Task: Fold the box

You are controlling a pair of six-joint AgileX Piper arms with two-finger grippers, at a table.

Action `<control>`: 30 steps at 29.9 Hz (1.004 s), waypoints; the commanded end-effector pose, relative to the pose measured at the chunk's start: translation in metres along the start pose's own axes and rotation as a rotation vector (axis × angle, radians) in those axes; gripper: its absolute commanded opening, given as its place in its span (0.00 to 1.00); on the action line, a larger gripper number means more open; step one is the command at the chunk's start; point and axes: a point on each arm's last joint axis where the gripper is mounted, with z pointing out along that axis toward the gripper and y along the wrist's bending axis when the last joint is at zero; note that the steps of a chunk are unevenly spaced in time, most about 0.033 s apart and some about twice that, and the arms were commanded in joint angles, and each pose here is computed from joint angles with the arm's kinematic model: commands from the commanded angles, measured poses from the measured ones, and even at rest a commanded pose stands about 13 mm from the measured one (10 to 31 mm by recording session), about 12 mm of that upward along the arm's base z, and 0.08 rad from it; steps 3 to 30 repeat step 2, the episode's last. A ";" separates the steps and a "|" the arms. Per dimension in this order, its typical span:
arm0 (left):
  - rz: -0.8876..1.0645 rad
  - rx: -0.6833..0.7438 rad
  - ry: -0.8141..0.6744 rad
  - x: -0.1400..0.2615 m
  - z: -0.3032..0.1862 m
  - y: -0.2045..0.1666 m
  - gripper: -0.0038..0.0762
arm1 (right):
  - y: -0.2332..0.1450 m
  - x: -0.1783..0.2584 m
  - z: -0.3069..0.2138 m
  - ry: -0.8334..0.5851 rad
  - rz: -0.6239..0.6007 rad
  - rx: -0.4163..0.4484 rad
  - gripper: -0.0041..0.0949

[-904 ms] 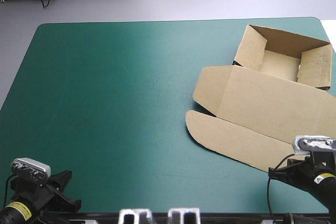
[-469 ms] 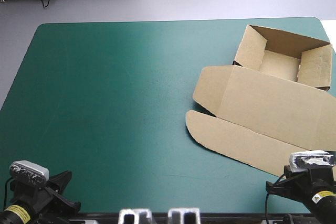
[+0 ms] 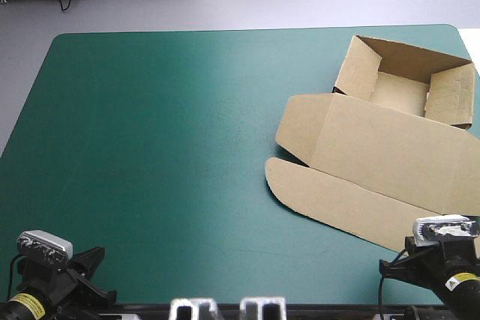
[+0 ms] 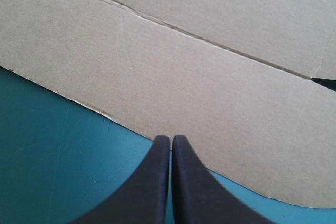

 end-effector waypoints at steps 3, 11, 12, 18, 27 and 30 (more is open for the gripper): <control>-0.010 0.014 -0.063 -0.011 -0.004 -0.001 0.04 | 0.000 -0.010 -0.004 -0.064 0.004 0.001 0.04; -0.010 0.014 -0.063 -0.011 -0.004 -0.001 0.04 | 0.000 -0.010 -0.004 -0.064 0.004 0.001 0.04; -0.010 0.014 -0.063 -0.011 -0.004 -0.001 0.04 | 0.000 -0.010 -0.004 -0.064 0.004 0.001 0.04; -0.010 0.014 -0.063 -0.011 -0.004 -0.001 0.04 | 0.000 -0.010 -0.004 -0.064 0.004 0.001 0.04; -0.010 0.014 -0.063 -0.011 -0.004 -0.001 0.04 | 0.000 -0.010 -0.004 -0.064 0.004 0.001 0.04; -0.010 0.014 -0.063 -0.011 -0.004 -0.001 0.04 | 0.000 -0.010 -0.004 -0.064 0.004 0.001 0.04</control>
